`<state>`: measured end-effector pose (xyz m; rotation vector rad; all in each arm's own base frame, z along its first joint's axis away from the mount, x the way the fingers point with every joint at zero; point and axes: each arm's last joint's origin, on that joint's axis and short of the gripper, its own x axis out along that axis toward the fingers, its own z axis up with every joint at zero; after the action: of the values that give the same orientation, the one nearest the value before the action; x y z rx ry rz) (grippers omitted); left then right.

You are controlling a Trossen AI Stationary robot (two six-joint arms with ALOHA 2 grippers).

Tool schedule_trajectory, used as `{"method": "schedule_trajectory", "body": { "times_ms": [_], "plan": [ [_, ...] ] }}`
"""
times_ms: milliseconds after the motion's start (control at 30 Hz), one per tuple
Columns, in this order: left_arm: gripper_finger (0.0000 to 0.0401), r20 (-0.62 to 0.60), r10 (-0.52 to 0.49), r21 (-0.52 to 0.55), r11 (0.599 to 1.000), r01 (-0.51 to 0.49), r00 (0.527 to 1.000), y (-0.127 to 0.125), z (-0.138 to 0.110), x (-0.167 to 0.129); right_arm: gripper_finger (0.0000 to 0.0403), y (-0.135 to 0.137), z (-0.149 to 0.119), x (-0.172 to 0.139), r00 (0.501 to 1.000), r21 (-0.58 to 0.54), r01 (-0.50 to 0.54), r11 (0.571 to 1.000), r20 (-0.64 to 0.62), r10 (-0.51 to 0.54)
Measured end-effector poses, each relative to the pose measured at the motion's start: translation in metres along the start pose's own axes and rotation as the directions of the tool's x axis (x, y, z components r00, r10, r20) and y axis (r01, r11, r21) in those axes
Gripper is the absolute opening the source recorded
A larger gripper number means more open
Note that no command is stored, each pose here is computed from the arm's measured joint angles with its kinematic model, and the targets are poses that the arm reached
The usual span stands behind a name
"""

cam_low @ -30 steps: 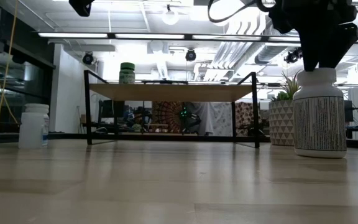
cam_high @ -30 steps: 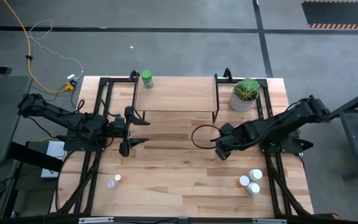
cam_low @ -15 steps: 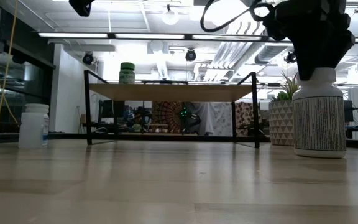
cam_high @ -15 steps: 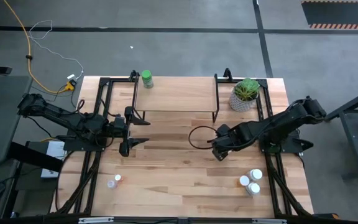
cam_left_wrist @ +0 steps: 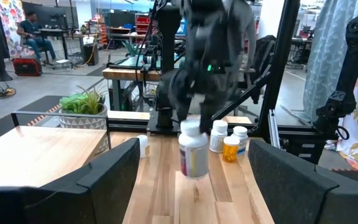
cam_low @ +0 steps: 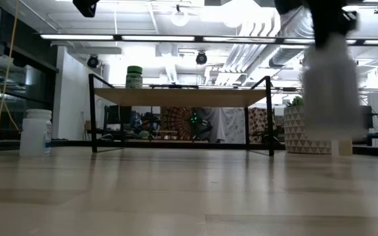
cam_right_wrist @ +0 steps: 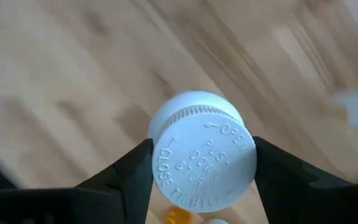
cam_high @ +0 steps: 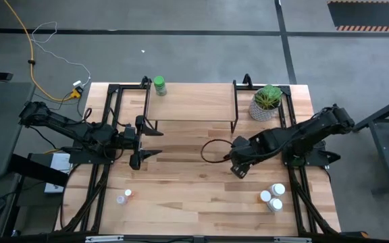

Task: Pick and place medicine bottles onto shelf by color
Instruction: Put the white and red bottle on the shelf

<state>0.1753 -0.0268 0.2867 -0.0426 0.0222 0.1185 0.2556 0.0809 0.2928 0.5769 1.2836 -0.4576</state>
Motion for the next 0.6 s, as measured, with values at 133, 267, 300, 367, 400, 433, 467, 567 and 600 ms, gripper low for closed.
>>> {"method": "schedule_trajectory", "body": {
  "times_ms": [133,267,300,367,400,433,467,567,600],
  "plan": [
    [0.0291,0.001,0.0,0.0,1.0,0.0,1.0,0.0,0.0,0.0,0.021,0.014,0.019,-0.047,0.977,-0.119,-0.132,0.984,0.15,0.149],
    [0.0291,0.0,0.0,0.0,1.0,0.0,1.0,0.0,0.0,0.0,0.021,0.011,0.04,-0.1,0.916,-0.176,-0.13,0.976,0.356,0.187],
    [0.0291,0.0,0.0,0.0,1.0,0.0,1.0,0.0,0.0,0.0,0.021,0.007,0.047,-0.111,0.9,-0.175,-0.108,0.979,0.401,0.171],
    [0.0291,0.0,0.0,0.0,1.0,0.0,1.0,0.0,0.0,0.0,0.021,-0.003,0.061,-0.128,0.878,-0.152,-0.038,0.988,0.468,0.106],
    [0.0291,0.0,0.0,0.0,1.0,0.0,1.0,0.0,0.0,0.0,0.021,-0.009,0.069,-0.134,0.87,-0.136,-0.001,0.991,0.489,0.068],
    [0.0291,0.0,0.0,0.0,1.0,0.0,1.0,0.0,0.0,0.0,0.021,-0.016,0.078,-0.139,0.864,-0.115,0.033,0.993,0.503,0.029],
    [0.0291,0.0,0.0,0.0,1.0,0.0,1.0,0.0,0.0,0.0,0.021,-0.023,0.088,-0.142,0.859,-0.09,0.061,0.994,0.512,-0.007],
    [0.0291,0.0,0.0,0.0,1.0,0.0,1.0,0.0,0.0,0.0,0.021,-0.047,0.119,-0.147,0.857,0.001,0.122,0.993,0.505,-0.106],
    [0.0291,0.0,0.0,0.0,1.0,0.0,1.0,0.0,0.0,0.0,0.021,-0.055,0.13,-0.146,0.861,0.025,0.14,0.99,0.491,-0.134]
  ]
}}
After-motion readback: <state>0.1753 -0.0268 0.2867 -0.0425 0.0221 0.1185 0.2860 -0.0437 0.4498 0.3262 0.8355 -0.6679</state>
